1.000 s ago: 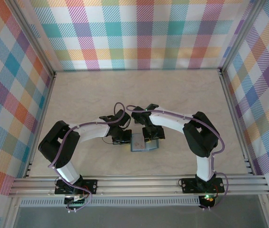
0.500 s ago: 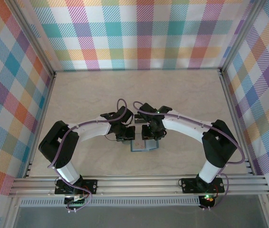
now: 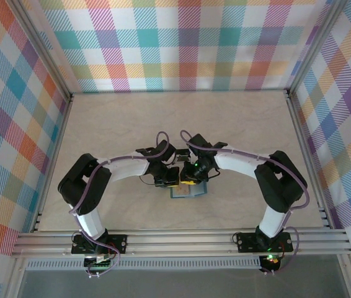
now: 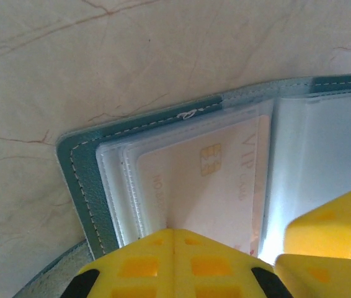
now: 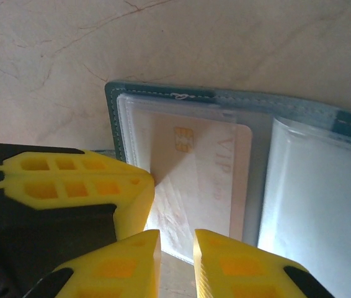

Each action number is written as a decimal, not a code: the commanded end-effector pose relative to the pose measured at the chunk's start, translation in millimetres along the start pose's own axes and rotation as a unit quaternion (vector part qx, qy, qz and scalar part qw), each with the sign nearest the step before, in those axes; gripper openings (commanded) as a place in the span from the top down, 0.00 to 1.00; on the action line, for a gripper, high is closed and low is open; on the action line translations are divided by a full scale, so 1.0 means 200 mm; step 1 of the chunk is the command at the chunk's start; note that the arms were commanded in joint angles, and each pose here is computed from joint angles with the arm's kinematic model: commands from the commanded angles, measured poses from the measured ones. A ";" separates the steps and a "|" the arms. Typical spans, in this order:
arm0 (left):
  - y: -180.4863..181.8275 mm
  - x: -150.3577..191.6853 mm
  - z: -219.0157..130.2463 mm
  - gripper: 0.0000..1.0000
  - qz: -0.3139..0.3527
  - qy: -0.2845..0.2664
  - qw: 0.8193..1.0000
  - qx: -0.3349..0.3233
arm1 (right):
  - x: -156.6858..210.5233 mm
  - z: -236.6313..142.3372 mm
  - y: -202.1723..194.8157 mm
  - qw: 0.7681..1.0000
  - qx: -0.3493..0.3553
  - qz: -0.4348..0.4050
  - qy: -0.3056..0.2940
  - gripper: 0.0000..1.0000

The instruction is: Take the credit cards out of the card holder

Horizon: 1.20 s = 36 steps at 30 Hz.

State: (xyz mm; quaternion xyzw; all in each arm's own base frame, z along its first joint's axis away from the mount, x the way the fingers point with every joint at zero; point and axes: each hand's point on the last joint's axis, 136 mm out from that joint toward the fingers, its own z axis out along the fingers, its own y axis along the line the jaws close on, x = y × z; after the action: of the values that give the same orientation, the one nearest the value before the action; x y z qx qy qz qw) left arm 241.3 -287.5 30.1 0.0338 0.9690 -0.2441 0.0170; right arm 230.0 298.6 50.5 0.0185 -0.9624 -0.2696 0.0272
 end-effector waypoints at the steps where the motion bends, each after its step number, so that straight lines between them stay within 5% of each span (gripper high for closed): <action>1: 0.02 0.02 0.01 1.00 0.005 0.008 1.000 -0.018 | -0.01 0.04 0.00 1.000 -0.009 0.003 0.012 0.78; 22: 0.04 0.03 -0.02 1.00 0.001 0.002 1.000 -0.024 | -0.02 0.04 -0.19 0.996 0.089 0.001 -0.002 0.69; 36: -0.02 0.01 -0.06 1.00 0.007 -0.004 1.000 -0.013 | -0.02 -0.03 -0.09 0.999 0.051 -0.007 -0.014 0.62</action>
State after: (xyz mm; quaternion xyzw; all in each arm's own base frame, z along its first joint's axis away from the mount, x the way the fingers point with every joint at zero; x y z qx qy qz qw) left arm 242.0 -285.1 29.3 0.0321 0.9709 -0.2364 0.0196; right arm 235.1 279.8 35.0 0.0187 -0.9772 -0.2106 0.0165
